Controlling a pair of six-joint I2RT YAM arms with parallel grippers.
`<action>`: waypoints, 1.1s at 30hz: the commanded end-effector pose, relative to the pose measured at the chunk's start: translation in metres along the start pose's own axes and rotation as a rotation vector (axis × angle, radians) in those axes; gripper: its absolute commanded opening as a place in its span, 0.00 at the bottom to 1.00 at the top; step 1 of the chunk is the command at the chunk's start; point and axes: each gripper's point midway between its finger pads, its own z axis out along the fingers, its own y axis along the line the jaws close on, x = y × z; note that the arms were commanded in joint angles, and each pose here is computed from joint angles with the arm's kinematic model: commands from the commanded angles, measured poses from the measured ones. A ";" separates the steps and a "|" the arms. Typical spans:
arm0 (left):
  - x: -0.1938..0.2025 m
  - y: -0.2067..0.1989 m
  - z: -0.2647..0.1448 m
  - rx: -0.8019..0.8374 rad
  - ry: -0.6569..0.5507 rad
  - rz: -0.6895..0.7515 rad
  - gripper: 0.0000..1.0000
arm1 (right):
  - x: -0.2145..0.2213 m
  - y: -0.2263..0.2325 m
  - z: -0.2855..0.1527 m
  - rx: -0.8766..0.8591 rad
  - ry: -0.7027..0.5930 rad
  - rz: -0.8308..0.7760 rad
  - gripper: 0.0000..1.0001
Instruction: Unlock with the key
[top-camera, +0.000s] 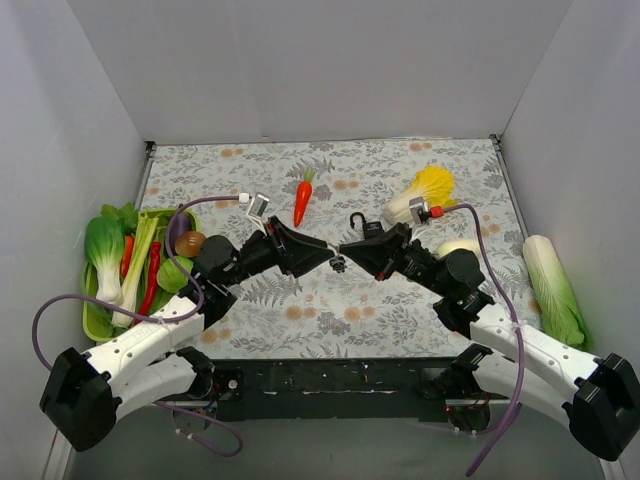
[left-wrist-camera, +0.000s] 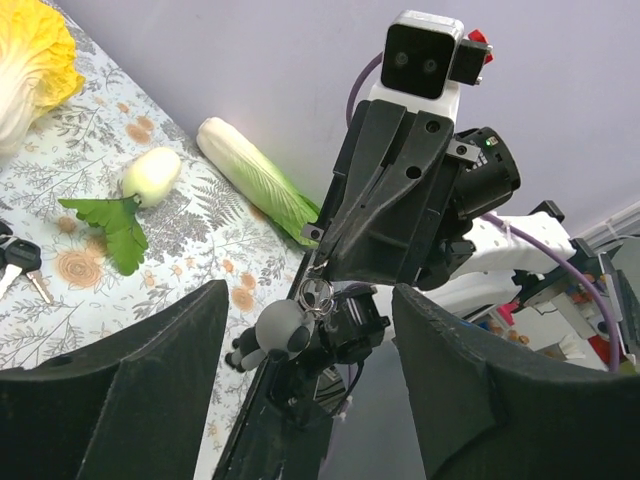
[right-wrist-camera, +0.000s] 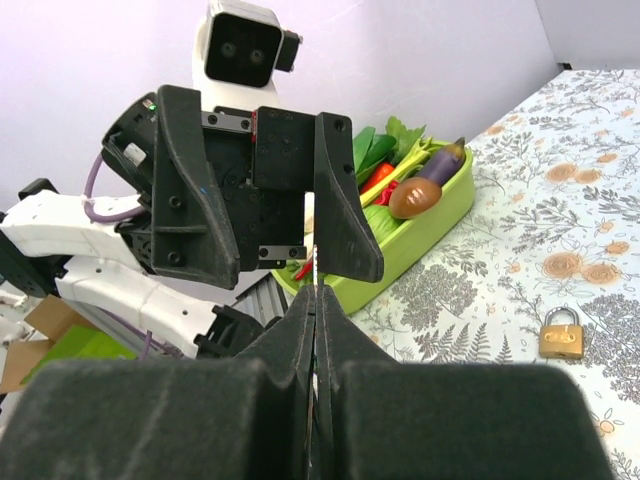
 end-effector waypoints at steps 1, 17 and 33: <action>-0.013 -0.011 0.002 0.047 -0.054 -0.012 0.63 | -0.027 0.013 0.003 -0.043 -0.112 -0.023 0.01; -0.015 -0.014 0.006 0.092 -0.089 -0.047 0.30 | -0.024 0.015 0.003 -0.077 -0.132 0.036 0.01; -0.012 -0.008 0.012 0.088 -0.084 -0.061 0.18 | -0.020 0.012 0.003 -0.079 -0.129 0.058 0.01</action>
